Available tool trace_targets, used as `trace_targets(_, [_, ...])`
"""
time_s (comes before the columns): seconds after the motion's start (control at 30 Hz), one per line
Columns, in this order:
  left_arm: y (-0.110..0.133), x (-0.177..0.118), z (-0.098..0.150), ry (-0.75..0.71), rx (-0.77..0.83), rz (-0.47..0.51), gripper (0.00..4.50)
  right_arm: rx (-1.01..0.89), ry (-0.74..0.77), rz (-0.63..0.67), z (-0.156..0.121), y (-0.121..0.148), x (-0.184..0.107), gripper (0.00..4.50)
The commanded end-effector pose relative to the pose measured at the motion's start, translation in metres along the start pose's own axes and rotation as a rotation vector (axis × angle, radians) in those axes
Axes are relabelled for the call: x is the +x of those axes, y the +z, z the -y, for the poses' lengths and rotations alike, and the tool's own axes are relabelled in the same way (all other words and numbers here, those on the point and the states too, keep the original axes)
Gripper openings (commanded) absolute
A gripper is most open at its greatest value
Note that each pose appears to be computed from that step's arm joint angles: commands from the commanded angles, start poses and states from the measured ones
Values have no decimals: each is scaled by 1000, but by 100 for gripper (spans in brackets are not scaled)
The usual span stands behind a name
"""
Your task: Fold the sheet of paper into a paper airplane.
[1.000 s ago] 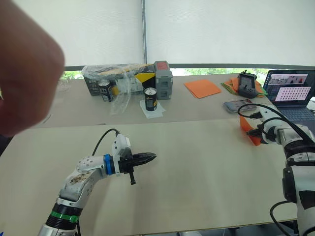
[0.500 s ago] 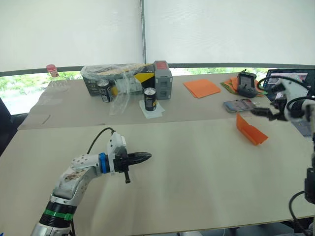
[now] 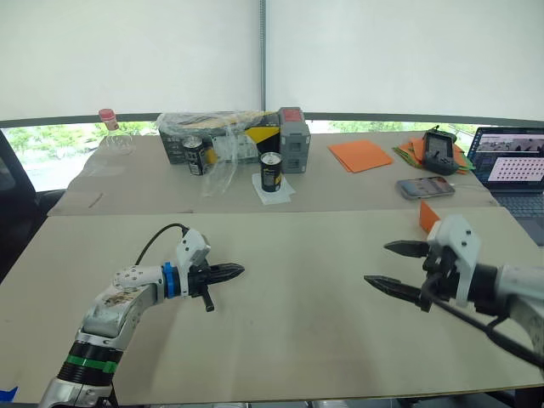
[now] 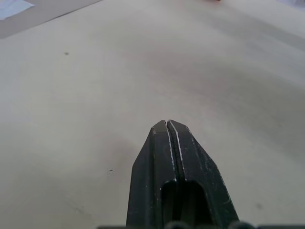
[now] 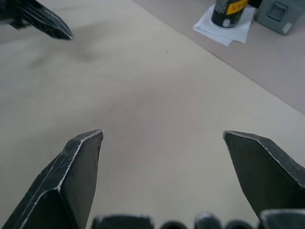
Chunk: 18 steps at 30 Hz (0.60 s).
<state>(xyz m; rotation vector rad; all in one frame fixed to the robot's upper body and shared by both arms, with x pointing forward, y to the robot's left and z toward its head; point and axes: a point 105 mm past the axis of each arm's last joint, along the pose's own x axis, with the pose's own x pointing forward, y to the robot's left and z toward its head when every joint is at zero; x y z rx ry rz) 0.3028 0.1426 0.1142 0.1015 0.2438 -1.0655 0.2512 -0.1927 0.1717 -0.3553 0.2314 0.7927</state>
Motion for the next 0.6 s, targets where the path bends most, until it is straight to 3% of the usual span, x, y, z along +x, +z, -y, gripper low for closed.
trace_targets(0.03, [7,-1,11,-18,14,36,0,45,-67,42,-7,-10,6,446])
trace_targets(0.17, [-6,0,23,-14,28,4,0,79,-59,19,-24,-31,16,446])
trace_targets(0.27, [-11,-1,27,0,26,4,0,161,-93,9,-22,-40,20,446])
trace_targets(0.6, [-20,1,29,63,61,-4,0,149,-92,22,-28,-48,25,446])
